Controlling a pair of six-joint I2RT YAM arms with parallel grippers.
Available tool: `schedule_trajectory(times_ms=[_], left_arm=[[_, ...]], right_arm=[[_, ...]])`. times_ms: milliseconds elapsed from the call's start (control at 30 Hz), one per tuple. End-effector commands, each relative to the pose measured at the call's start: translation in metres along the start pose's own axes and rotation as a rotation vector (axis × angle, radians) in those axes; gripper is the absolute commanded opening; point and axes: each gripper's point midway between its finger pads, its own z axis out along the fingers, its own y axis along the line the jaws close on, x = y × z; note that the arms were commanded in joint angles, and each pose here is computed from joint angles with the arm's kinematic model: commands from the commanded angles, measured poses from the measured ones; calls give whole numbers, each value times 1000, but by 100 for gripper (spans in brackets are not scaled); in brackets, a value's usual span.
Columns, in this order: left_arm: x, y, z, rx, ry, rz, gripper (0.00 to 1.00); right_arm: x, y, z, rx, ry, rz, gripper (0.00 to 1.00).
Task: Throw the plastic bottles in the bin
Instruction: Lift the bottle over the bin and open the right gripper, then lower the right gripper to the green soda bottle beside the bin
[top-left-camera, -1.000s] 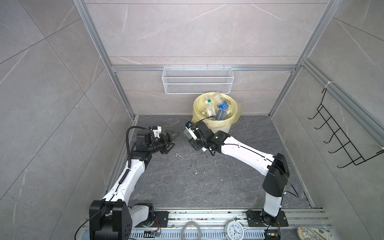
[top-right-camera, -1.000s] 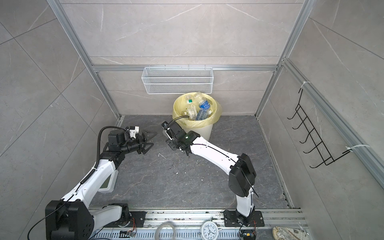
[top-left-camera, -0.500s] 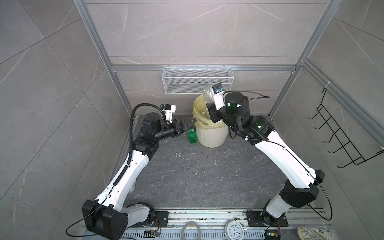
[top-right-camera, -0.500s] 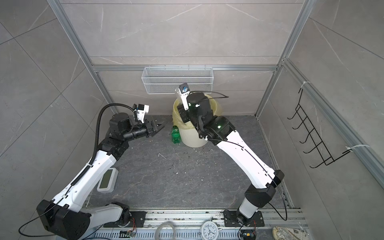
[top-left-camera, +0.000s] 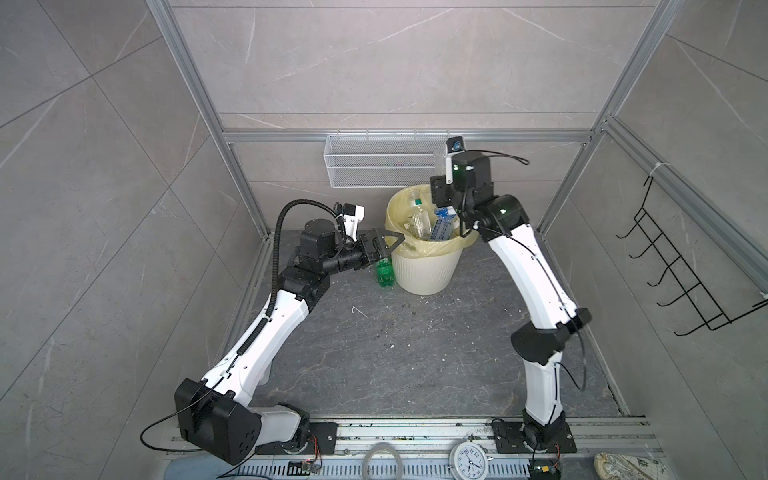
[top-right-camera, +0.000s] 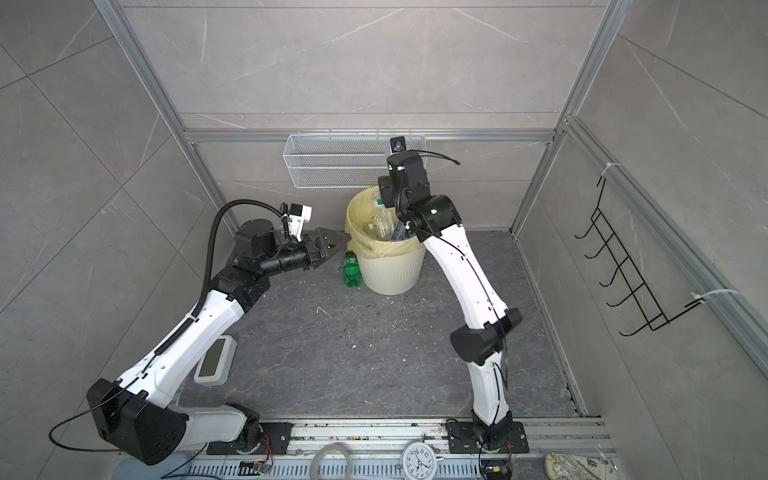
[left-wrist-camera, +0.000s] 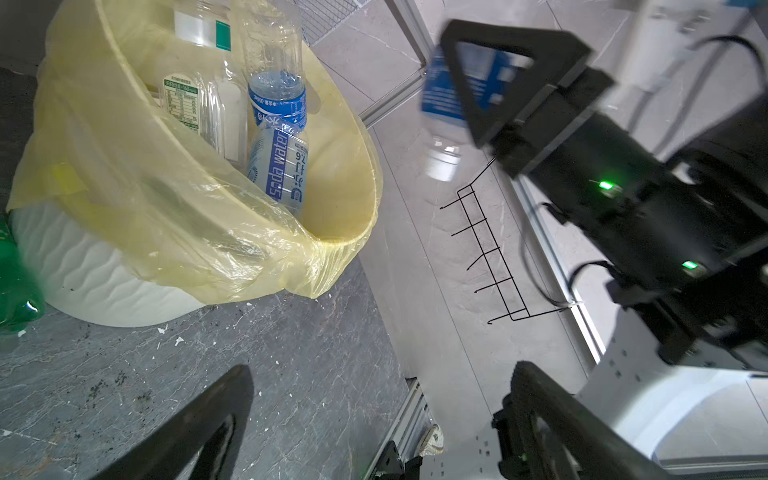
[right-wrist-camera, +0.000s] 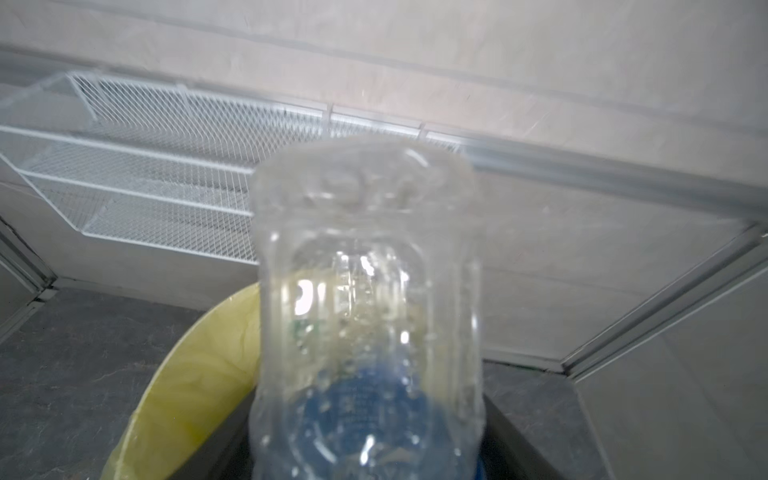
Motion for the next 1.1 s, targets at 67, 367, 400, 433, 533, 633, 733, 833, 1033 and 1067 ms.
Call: schedule_trajectory(times_ms=[67, 367, 400, 433, 533, 633, 733, 833, 1033, 1067], left_arm=[[3, 1, -5, -12, -12, 44, 100], [8, 11, -3, -26, -9, 19, 100], [7, 11, -3, -27, -9, 18, 100], [9, 12, -2, -29, -7, 15, 100], [9, 16, -5, -43, -15, -1, 100], [7, 32, -15, -96, -42, -37, 100], [-2, 56, -36, -120, -92, -121, 100], [-12, 83, -65, -130, -155, -215, 100], [-10, 137, -112, -150, -220, -386, 100], [-6, 146, -116, -154, -225, -418, 100]], right_arm=[[11, 0, -11, -15, 64, 15, 95], [-4, -16, -47, -29, 18, 47, 100], [-4, -16, -51, -41, 15, 51, 100], [-4, -14, -55, -55, 13, 54, 100], [-3, -2, -68, -100, 1, 48, 100], [8, 33, -81, -149, 1, -25, 100], [23, 69, -89, -181, 7, -99, 100], [43, 102, -91, -225, 41, -122, 100], [98, 172, -77, -246, 133, -229, 100], [108, 183, -73, -257, 155, -233, 99]])
